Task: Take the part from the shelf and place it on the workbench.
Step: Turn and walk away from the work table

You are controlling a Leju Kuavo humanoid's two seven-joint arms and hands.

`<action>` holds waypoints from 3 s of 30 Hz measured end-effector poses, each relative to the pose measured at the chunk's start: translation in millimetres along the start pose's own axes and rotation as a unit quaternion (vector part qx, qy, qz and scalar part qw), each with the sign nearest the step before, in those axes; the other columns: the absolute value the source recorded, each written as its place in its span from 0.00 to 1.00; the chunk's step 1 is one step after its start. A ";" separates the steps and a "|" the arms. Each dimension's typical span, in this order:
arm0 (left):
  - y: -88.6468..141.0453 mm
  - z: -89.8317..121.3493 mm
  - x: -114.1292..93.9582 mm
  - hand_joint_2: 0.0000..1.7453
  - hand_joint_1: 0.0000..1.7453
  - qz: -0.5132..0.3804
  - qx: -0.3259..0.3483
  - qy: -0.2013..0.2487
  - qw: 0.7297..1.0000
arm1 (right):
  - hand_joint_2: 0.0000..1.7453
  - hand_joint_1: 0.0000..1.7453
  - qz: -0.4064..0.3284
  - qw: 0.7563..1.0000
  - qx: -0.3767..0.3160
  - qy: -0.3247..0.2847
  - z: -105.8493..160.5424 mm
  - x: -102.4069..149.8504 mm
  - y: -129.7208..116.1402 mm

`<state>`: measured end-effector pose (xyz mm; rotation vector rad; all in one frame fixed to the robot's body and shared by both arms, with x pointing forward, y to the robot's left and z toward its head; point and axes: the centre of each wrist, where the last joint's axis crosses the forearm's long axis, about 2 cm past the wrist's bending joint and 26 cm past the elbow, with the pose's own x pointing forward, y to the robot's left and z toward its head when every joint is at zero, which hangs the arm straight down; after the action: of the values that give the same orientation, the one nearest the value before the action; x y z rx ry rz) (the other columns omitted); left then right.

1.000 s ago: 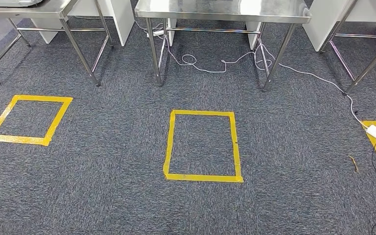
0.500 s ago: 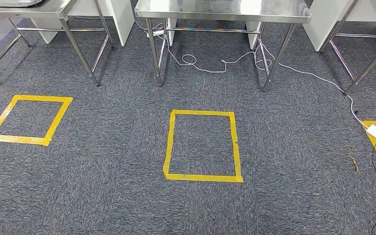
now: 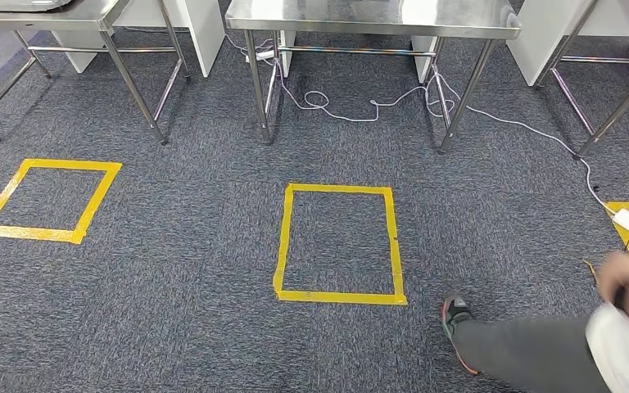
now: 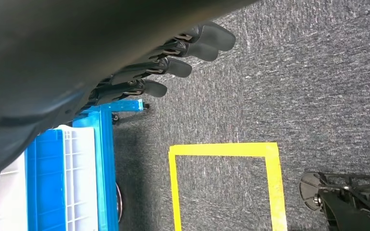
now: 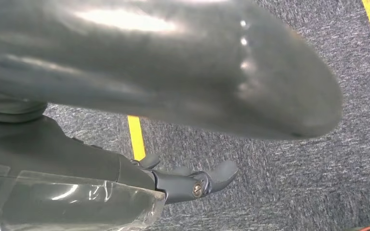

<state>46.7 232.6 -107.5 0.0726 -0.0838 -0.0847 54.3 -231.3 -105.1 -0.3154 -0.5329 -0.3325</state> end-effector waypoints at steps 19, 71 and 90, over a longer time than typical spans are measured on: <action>0.2 0.0 -0.2 0.00 0.00 0.009 0.002 0.011 1.000 | 0.00 0.00 0.005 1.000 0.002 0.003 0.6 -1.7 -0.8; -4.1 0.8 -1.1 0.00 0.00 0.038 0.004 0.014 0.999 | 0.00 0.00 0.017 0.999 0.028 -0.004 1.0 -2.5 0.0; -5.8 0.8 -9.5 0.00 0.00 0.041 0.003 0.024 0.999 | 0.00 0.00 0.015 0.999 0.039 0.007 2.6 -9.5 -4.8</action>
<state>36.7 227.6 -108.0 0.0764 -0.0393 -0.0002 43.6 -232.4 -107.1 -0.2458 -0.5254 -0.2837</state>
